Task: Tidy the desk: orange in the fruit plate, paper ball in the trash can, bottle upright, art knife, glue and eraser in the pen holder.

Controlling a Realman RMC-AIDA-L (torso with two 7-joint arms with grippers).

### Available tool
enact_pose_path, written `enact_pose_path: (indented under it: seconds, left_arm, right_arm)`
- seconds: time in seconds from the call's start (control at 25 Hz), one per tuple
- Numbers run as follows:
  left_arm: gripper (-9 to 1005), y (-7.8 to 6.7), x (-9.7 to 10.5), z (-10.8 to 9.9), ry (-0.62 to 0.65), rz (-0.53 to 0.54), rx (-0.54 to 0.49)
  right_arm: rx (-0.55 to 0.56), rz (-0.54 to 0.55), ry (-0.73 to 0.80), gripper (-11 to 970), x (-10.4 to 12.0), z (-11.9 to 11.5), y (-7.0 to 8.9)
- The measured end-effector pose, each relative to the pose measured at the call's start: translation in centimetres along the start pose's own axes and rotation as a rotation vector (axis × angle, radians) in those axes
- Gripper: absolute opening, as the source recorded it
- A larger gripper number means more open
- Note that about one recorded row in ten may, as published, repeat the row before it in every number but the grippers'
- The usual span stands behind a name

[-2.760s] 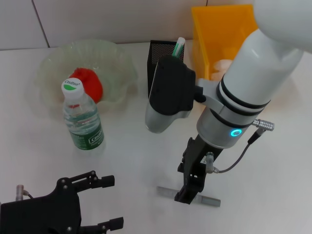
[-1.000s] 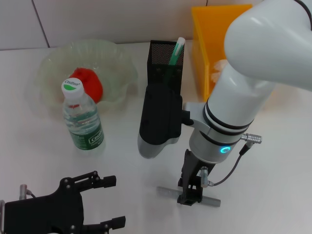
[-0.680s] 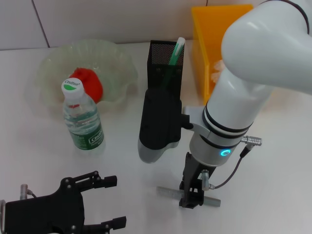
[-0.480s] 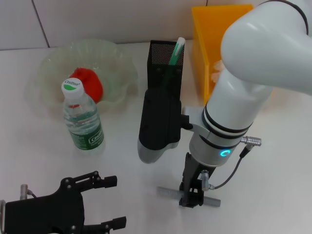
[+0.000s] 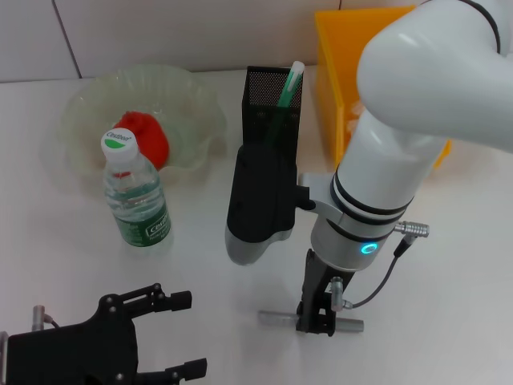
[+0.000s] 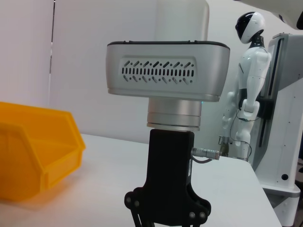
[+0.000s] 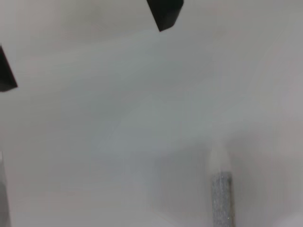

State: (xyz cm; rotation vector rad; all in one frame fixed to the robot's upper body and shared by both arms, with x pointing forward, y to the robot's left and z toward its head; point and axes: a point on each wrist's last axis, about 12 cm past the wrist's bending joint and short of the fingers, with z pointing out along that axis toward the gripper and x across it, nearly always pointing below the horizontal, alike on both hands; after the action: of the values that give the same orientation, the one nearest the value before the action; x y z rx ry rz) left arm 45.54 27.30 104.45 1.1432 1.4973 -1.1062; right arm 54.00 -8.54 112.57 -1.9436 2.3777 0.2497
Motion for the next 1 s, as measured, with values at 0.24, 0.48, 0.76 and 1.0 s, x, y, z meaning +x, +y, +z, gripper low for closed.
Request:
enact_pose_path:
  seconds: [0.24,0.48,0.76,1.0]
  left_arm:
    - [813,0.0,0.0,0.0,-0.001,-0.002,0.002]
    - [813,0.0,-0.1,0.0,-0.002,-0.007,0.003]
    - [813,0.1,-0.2,0.1,-0.005,-0.002,0.011]
    - [813,0.1,-0.3,0.2,-0.002,0.001,0.021]
  right_arm:
    - [-0.044,0.07,-0.094,132,0.1,-1.0,-0.7]
    - [-0.056,0.182,-0.225,126,1.4,-3.0,-2.2]
    - [0.193,0.374,-0.519,125,5.9,-8.4,-6.0]
    - [0.422,0.434,-0.87,123,8.0,-11.3,-7.3]
